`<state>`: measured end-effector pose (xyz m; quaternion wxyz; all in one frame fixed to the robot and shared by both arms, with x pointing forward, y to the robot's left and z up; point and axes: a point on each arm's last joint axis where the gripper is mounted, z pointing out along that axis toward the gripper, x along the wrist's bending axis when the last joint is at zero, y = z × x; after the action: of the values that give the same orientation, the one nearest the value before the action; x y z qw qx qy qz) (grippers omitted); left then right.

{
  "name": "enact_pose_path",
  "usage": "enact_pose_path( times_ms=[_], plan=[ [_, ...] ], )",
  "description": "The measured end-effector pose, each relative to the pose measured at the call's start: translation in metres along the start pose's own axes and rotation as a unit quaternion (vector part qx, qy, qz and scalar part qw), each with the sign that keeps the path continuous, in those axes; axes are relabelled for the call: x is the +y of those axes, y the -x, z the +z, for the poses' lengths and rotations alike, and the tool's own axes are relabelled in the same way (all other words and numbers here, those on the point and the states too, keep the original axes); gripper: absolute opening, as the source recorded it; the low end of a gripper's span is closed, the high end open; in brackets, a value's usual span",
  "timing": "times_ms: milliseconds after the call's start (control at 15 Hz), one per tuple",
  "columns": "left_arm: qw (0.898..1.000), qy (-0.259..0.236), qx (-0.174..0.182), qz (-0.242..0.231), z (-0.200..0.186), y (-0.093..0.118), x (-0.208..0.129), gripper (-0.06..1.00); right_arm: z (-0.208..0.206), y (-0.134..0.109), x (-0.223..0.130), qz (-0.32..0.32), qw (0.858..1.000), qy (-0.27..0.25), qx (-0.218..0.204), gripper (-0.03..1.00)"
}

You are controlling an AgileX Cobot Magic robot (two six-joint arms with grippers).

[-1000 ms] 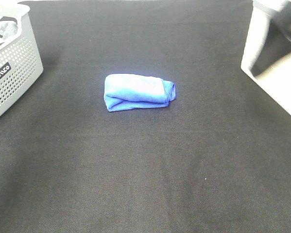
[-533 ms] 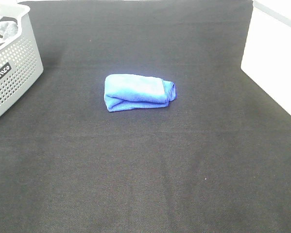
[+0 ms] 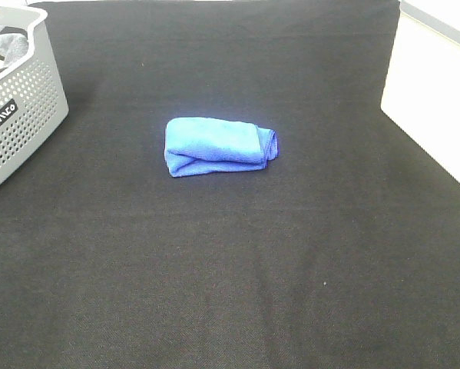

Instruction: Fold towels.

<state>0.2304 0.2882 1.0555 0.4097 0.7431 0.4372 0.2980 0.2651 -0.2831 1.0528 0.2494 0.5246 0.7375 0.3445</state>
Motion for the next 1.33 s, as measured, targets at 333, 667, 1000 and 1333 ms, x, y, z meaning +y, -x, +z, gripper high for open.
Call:
enact_pose_path(
  times_ms=[333,667,1000,1333],
  plan=[
    [1.0,0.01,-0.007,0.009,0.003,0.001,0.0,0.67,0.0,0.0,0.0,0.0,1.0,0.001,0.0,0.87],
    [1.0,0.01,-0.007,0.01,0.004,0.001,0.0,0.67,0.0,0.0,0.0,0.0,1.0,0.001,0.0,0.87],
    [0.997,0.004,0.075,-0.033,0.006,0.001,0.001,0.67,0.0,0.001,0.0,0.014,1.0,0.002,-0.016,0.87],
    [0.993,0.014,0.104,-0.044,0.003,0.002,0.0,0.67,-0.01,0.0,-0.006,0.041,0.996,0.043,-0.064,0.87]
  ],
)
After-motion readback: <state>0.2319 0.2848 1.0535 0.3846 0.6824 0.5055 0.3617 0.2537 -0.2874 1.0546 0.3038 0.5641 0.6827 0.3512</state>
